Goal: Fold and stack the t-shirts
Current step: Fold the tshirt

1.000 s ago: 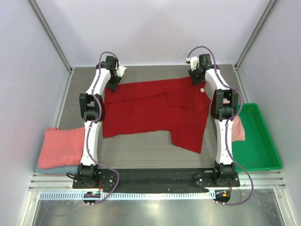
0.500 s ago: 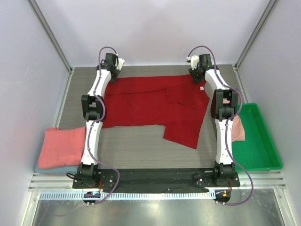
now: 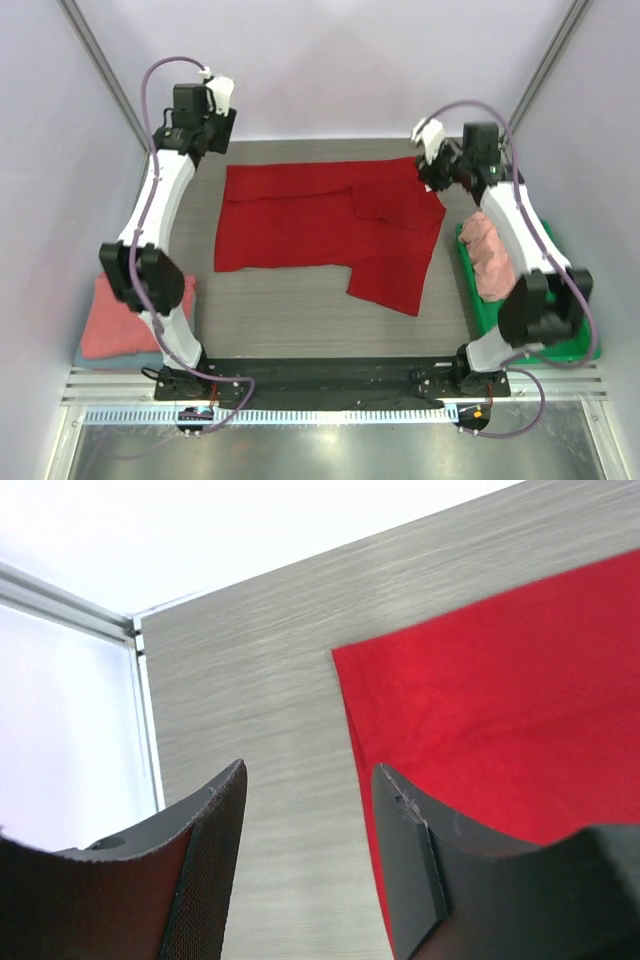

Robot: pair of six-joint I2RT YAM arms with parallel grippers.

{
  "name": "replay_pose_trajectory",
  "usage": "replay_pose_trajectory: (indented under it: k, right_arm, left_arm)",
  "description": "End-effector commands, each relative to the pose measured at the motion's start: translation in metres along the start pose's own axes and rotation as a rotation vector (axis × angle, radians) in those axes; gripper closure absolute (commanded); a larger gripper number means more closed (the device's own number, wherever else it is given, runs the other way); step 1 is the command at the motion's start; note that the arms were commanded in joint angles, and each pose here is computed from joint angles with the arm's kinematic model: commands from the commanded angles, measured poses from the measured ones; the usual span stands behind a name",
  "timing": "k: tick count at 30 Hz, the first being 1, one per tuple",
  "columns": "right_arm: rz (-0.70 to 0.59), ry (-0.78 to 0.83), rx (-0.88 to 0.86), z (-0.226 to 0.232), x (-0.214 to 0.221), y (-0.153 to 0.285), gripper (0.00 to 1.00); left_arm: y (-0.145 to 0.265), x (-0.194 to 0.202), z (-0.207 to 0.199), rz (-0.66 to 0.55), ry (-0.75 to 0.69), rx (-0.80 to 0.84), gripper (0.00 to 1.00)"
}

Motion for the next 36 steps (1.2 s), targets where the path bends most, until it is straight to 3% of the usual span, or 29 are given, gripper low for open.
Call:
replay_pose_trajectory:
  k: [1,5,8,14,23,36]
  right_arm:
    - [0.182,0.192,-0.211,0.059,0.084,-0.004,0.6]
    - [0.287,0.385,-0.365,0.106,0.153,0.017,0.62]
    - [0.291,0.456,-0.437,0.13,0.172,0.033,0.63]
    - [0.335,0.605,-0.654,0.173,0.209,0.068,0.62]
    - [0.36,0.685,-0.756,0.19,0.225,0.067,0.59]
    - [0.451,0.722,-0.753,0.179,0.238,0.043,0.59]
  left_arm:
    - [-0.014,0.038,-0.037,0.069,0.019,0.106,0.45]
    - [-0.003,0.087,-0.071,0.171,0.029,0.212,0.46]
    - [-0.001,0.107,-0.088,0.207,0.02,0.279,0.47]
    - [-0.006,0.136,-0.096,0.3,-0.002,0.259,0.46]
    - [-0.005,0.17,-0.113,0.384,-0.031,0.308,0.38]
    - [-0.006,0.177,-0.108,0.403,-0.041,0.3,0.37]
Point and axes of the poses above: each gripper's point midway between its finger pads, its own y axis back along the fingers, its own z axis along the line the jaws close on, x = y × z, the point moved 5 cm from there along y, back along the fingers, and after that the axes turned 14 degrees about -y, right-handed, at the moved point
